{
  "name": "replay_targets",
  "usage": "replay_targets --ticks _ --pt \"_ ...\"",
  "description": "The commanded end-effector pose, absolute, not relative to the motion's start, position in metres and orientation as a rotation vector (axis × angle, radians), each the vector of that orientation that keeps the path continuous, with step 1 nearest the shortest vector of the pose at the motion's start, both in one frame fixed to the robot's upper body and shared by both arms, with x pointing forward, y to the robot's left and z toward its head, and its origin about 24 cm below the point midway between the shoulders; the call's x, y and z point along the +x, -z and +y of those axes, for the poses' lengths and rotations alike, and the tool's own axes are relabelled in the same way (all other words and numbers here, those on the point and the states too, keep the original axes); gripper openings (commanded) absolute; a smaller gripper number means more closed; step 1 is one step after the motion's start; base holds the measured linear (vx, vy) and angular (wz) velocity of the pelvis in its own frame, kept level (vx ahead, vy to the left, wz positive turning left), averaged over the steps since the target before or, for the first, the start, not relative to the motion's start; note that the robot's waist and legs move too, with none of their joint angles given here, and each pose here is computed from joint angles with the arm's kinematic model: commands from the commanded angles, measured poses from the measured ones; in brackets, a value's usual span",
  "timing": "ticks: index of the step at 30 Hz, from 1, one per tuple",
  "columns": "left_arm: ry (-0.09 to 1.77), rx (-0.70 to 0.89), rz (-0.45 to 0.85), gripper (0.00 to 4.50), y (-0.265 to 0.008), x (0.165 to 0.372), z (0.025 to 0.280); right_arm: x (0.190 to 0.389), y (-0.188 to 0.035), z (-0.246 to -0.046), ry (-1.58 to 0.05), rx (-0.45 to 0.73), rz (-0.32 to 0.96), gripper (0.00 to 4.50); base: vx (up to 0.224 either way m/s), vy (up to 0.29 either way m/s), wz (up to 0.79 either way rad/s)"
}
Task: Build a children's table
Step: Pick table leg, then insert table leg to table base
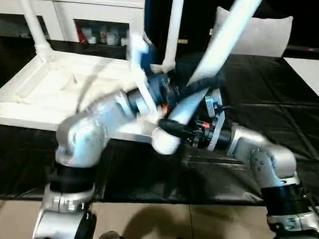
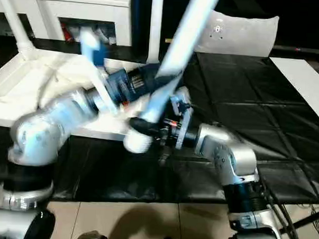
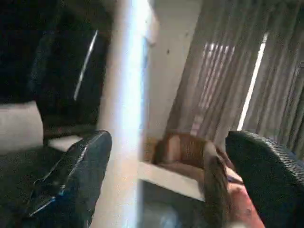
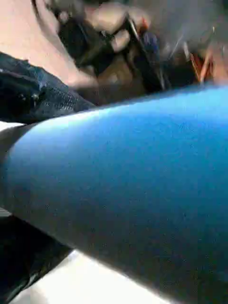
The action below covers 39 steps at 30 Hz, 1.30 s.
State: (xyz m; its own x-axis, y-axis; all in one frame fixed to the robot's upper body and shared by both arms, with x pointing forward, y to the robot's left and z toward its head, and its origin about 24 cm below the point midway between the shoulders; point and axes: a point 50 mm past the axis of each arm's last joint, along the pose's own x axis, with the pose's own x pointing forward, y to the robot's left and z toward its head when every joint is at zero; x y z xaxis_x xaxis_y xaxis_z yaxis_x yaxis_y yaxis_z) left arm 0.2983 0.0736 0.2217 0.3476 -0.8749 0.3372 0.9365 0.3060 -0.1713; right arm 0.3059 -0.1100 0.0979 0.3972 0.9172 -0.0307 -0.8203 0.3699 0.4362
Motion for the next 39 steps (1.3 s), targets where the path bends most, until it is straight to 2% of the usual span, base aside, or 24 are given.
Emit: replay_targets --ticks 1,5,8,11,12,13,15,16,20,22,24,25,28,30,39 --pt "1.154 -0.284 -0.159 4.36 -0.213 0.309 0.086 0.313 -0.104 -0.121 -1.049 0.395 0.215 1.91 0.000 0.000 0.00" --pt "1.081 -0.184 -0.092 4.36 -0.197 0.323 0.107 0.316 -0.103 -0.128 -0.958 0.347 0.171 1.90 0.000 0.000 0.00" --pt "1.028 0.058 -0.010 4.36 -0.178 0.333 0.119 0.321 -0.099 -0.134 -0.859 0.258 0.157 1.90 0.000 0.000 0.00" --pt "0.999 0.369 0.098 4.36 -0.154 0.343 0.134 0.326 -0.096 -0.140 -0.758 0.153 0.107 1.90 0.000 0.000 0.00" --pt "1.021 0.515 0.160 4.36 -0.141 0.346 0.143 0.327 -0.095 -0.142 -0.738 0.157 0.120 1.90 0.000 0.000 0.00" --pt "1.035 0.554 0.192 4.36 -0.136 0.347 0.147 0.327 -0.094 -0.143 -0.734 0.171 0.123 1.90 0.000 0.000 0.00" --pt "1.074 0.593 0.231 4.36 -0.131 0.347 0.151 0.327 -0.093 -0.146 -0.728 0.193 0.130 1.90 0.000 0.000 0.00" --pt "1.079 0.598 0.236 4.08 -0.130 0.347 0.152 0.327 -0.093 -0.146 -0.727 0.196 0.131 1.90 0.000 0.000 0.00" --pt "1.128 0.669 0.318 3.96 -0.116 0.348 0.161 0.324 -0.090 -0.146 -0.740 0.211 0.139 1.90 0.000 0.000 0.00" --pt "1.160 0.789 0.396 3.60 -0.104 0.351 0.170 0.322 -0.087 -0.147 -0.753 0.204 0.136 1.90 0.000 0.000 0.00" --pt "1.196 0.842 0.451 3.51 -0.098 0.354 0.173 0.319 -0.085 -0.147 -0.773 0.202 0.151 1.90 0.000 0.000 0.00" --pt "1.205 0.849 0.459 3.51 -0.098 0.354 0.174 0.319 -0.084 -0.147 -0.775 0.205 0.155 1.90 0.000 0.000 0.00" --pt "1.245 0.857 0.484 3.13 -0.096 0.356 0.173 0.316 -0.084 -0.147 -0.787 0.220 0.167 1.90 0.000 0.000 0.00" --pt "1.265 0.853 0.487 3.08 -0.096 0.355 0.173 0.315 -0.084 -0.147 -0.790 0.229 0.171 1.90 0.000 0.000 0.00" --pt "1.282 0.773 0.495 2.21 -0.097 0.362 0.173 0.304 -0.082 -0.143 -0.821 0.254 0.169 1.90 0.000 0.000 0.00"
